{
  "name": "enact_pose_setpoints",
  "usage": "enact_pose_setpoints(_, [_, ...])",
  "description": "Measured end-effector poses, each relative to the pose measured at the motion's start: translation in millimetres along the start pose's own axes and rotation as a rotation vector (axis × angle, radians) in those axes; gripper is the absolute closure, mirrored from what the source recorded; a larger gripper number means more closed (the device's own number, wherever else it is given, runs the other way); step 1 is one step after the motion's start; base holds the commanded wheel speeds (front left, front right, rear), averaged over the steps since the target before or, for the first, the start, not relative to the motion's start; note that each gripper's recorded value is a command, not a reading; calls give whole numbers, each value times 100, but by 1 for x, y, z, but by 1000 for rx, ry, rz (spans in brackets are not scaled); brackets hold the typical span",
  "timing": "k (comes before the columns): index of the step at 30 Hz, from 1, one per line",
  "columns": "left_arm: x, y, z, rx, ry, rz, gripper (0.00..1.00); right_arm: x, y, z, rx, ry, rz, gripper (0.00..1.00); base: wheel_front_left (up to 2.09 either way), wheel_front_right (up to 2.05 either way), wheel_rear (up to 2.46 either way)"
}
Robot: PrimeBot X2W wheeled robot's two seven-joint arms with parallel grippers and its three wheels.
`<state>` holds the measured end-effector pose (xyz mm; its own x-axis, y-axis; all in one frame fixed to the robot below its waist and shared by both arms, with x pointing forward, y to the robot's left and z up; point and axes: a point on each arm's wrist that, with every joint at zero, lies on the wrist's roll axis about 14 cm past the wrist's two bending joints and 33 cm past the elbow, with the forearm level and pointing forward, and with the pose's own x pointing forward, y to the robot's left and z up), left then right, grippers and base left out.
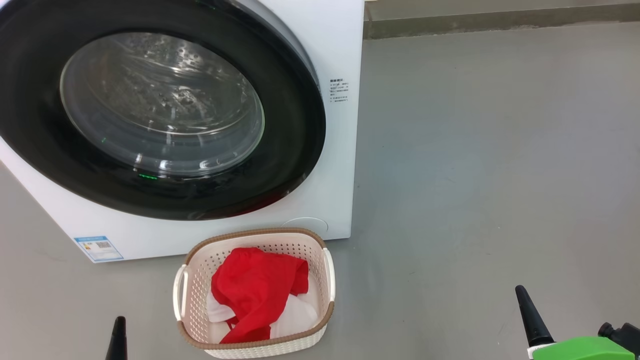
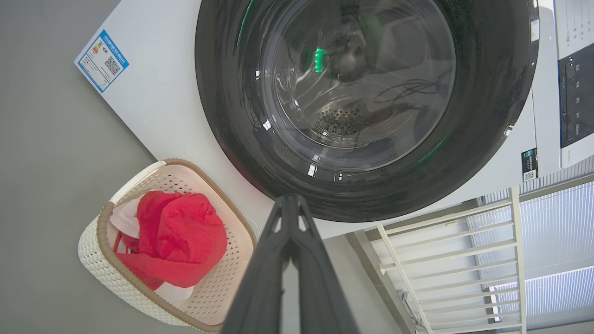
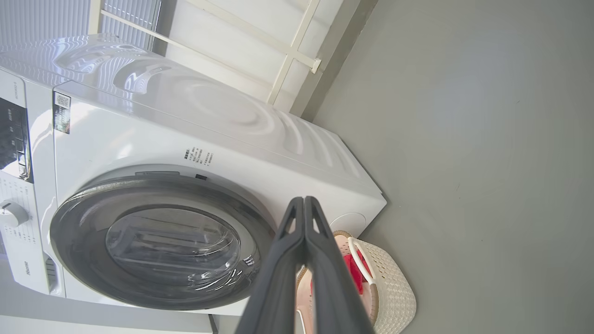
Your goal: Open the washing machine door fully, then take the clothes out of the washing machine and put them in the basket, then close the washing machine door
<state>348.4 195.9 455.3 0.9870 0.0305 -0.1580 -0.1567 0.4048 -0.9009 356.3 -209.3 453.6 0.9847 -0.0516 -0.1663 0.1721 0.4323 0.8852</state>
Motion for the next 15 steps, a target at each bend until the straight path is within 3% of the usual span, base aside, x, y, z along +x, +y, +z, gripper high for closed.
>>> enact_pose_setpoints(15, [9, -10, 1, -159, 12, -25, 100, 4, 7, 4, 164, -1, 18, 100, 0, 0, 0])
